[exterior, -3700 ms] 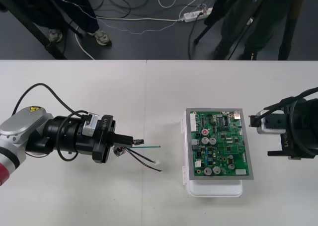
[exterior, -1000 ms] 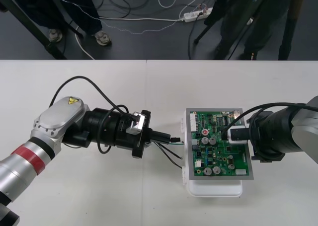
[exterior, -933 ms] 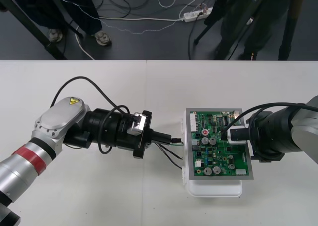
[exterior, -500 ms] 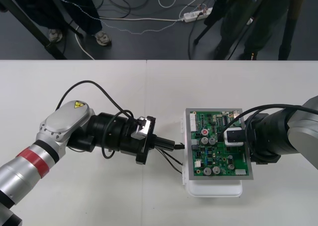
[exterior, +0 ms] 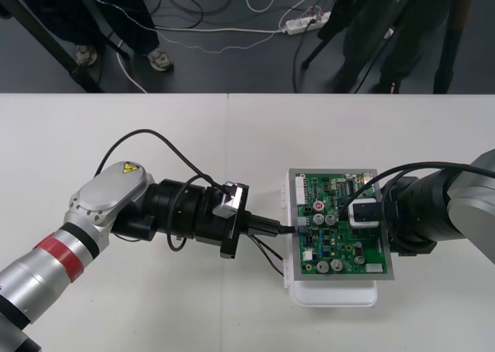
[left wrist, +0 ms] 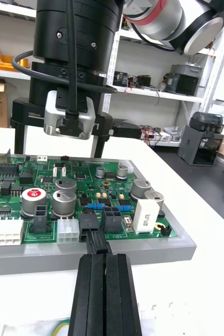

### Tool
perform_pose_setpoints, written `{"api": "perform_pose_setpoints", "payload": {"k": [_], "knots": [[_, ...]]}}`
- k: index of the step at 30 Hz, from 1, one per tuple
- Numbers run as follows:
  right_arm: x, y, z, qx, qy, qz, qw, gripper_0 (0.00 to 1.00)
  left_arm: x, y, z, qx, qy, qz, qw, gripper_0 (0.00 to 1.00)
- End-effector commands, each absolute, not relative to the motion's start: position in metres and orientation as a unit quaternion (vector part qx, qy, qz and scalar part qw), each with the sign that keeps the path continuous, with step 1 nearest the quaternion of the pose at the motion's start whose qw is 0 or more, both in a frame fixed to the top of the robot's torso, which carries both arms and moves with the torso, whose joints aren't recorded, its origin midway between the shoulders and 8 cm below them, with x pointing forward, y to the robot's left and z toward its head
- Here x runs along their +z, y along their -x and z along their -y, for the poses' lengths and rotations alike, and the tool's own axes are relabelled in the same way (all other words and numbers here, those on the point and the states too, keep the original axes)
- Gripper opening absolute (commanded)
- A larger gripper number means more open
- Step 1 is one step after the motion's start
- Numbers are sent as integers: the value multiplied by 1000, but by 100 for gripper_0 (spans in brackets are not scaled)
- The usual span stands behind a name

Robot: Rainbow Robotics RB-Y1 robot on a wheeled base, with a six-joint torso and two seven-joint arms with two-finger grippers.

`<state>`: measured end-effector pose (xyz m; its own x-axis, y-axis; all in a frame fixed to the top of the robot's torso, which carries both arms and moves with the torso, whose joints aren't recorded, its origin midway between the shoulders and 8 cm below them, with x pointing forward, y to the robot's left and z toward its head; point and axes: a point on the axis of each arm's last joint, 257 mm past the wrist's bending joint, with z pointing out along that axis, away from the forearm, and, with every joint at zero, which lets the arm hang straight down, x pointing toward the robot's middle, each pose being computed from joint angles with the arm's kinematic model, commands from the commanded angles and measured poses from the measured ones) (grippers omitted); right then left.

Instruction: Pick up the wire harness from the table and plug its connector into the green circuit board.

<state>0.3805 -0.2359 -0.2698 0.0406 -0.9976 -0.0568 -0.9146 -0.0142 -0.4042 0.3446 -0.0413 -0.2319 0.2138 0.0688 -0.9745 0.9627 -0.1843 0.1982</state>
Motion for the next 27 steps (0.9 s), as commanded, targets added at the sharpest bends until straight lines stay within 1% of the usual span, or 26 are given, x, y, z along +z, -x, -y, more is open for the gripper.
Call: {"api": "perform_pose_setpoints", "payload": {"k": [1, 27], "knots": [[-264, -383, 215, -113, 712, -667, 187, 100, -226, -339, 60, -480, -598, -428, 478, 0], [-264, -382, 215, -112, 716, -663, 186, 100, -232, -336, 63, -477, -604, -429, 473, 0]]}}
